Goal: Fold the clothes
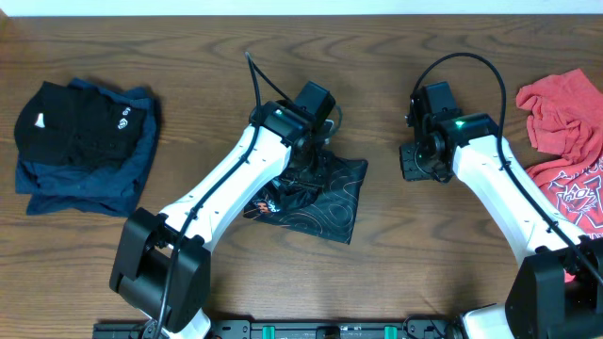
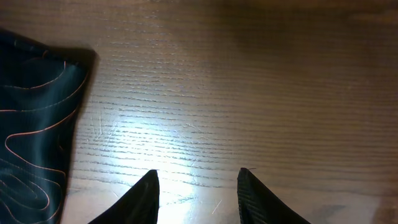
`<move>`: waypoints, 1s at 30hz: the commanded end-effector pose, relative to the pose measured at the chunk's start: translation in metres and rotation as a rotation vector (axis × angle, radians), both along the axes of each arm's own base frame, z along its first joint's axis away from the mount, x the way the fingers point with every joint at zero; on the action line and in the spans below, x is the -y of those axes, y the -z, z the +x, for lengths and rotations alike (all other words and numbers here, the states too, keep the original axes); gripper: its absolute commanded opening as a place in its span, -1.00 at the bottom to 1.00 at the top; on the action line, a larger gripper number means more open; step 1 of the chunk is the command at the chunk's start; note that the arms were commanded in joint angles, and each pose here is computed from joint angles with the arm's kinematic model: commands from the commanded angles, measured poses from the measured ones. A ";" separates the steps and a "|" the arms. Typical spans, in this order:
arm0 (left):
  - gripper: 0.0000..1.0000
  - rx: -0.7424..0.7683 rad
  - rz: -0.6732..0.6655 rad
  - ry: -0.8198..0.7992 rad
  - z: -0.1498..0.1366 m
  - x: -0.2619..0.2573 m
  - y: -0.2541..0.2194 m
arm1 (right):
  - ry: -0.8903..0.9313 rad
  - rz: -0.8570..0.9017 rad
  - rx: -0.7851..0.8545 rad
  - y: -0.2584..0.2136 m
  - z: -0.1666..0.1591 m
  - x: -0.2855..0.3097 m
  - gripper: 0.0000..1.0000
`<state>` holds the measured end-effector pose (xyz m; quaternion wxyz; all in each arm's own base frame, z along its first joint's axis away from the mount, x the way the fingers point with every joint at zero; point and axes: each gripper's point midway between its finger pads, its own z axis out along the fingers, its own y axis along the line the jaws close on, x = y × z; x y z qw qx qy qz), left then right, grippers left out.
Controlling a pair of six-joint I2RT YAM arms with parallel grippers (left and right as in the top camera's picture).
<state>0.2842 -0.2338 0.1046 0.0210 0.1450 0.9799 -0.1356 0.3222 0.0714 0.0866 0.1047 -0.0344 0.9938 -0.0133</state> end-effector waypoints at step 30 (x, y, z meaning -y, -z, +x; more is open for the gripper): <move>-0.14 0.007 -0.055 0.230 -0.041 0.060 0.017 | 0.020 0.002 -0.007 0.002 -0.001 0.002 -0.20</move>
